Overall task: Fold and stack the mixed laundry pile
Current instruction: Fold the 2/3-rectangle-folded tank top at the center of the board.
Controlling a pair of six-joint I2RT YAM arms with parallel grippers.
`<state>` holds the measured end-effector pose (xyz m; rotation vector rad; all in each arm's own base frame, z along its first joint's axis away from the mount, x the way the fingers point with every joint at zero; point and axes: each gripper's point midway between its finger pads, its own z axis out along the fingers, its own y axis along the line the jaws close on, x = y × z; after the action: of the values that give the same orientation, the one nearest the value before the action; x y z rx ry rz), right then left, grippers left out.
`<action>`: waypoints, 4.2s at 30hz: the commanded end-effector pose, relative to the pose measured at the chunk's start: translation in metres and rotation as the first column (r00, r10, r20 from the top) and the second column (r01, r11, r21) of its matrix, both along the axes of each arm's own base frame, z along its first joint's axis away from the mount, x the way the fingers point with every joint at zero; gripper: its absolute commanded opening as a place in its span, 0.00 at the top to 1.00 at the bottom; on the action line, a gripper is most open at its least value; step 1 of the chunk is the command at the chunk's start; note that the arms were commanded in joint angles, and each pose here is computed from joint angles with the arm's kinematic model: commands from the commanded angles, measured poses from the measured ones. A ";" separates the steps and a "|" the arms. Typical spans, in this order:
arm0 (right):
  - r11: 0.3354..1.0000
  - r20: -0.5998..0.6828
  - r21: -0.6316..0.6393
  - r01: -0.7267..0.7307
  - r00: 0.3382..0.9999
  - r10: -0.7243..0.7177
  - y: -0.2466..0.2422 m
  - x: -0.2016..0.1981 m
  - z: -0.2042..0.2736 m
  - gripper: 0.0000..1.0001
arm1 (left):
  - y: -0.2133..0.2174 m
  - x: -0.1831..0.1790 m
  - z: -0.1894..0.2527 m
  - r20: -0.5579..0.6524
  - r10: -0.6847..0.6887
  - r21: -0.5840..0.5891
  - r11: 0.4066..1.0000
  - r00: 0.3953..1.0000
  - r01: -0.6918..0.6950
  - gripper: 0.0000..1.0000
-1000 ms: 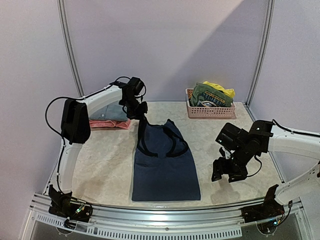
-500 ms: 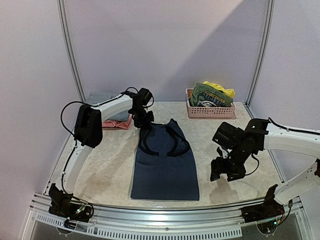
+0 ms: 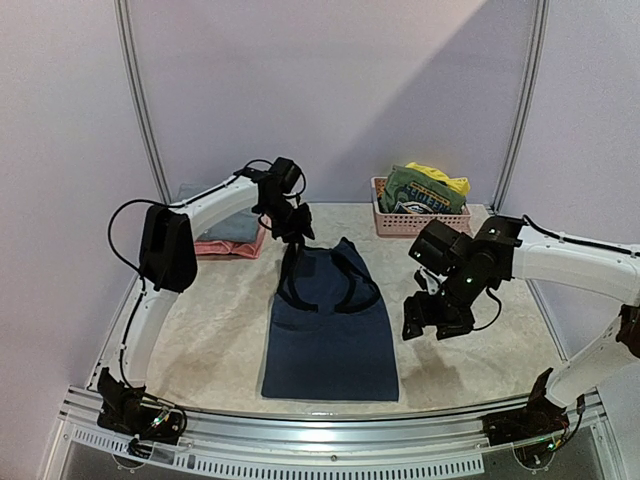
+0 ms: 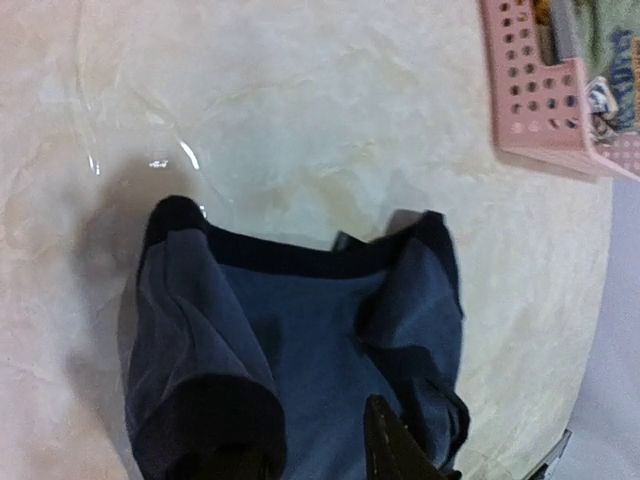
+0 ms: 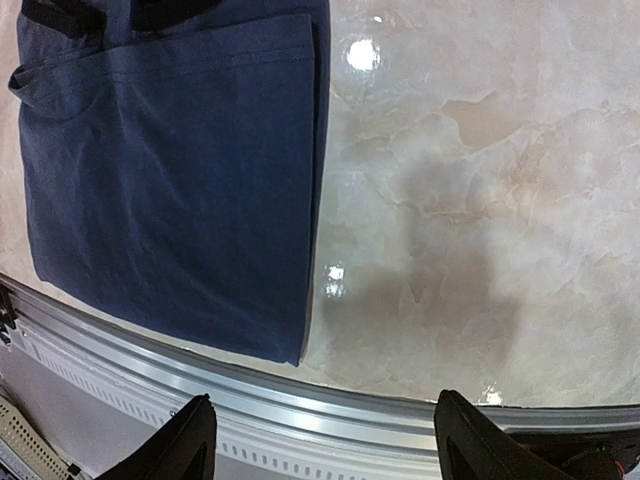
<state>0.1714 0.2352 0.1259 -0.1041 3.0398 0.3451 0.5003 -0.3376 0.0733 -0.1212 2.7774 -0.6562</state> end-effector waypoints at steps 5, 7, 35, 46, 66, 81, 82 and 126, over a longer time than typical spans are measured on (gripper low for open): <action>0.997 0.010 0.071 0.003 1.000 -0.003 0.017 0.011 -0.020 0.24 | 0.017 -0.047 0.079 0.072 -0.147 -0.010 0.989 0.987 0.148 0.63; 0.996 0.003 0.093 0.013 1.000 -0.014 0.018 0.009 -0.025 0.24 | 0.029 -0.062 0.080 0.067 -0.182 0.032 0.983 0.981 0.180 0.62; 0.962 -0.127 0.265 0.071 0.991 -0.038 0.013 -0.037 -0.075 0.25 | 0.114 -0.251 0.026 -0.110 -0.391 0.147 0.903 0.914 0.404 0.64; 0.901 -0.198 0.431 0.057 0.980 0.033 0.029 -0.081 -0.089 0.35 | 0.121 -0.354 0.001 -0.139 -0.352 0.000 0.935 0.925 0.356 0.63; 0.916 -0.202 0.389 0.102 0.979 -0.023 0.031 -0.079 -0.118 0.64 | 0.089 -0.381 -0.036 -0.151 -0.389 -0.048 0.921 0.909 0.386 0.63; 0.926 -0.217 0.367 0.084 0.976 -0.002 0.034 -0.079 -0.131 0.94 | 0.073 -0.393 -0.050 -0.186 -0.454 -0.037 0.890 0.871 0.455 0.65; 0.927 -0.217 0.366 0.082 0.976 -0.001 0.034 -0.079 -0.131 0.96 | 0.072 -0.395 -0.051 -0.186 -0.462 -0.039 0.885 0.867 0.463 0.65; 0.942 -0.223 0.332 0.052 0.974 0.025 0.029 -0.083 -0.130 1.00 | 0.064 -0.411 -0.065 -0.181 -0.499 0.019 0.860 0.848 0.510 0.70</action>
<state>0.0964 0.2829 0.0119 -0.0446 3.0735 1.0705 0.0982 -0.2702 0.0156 0.5732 2.9942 -0.7083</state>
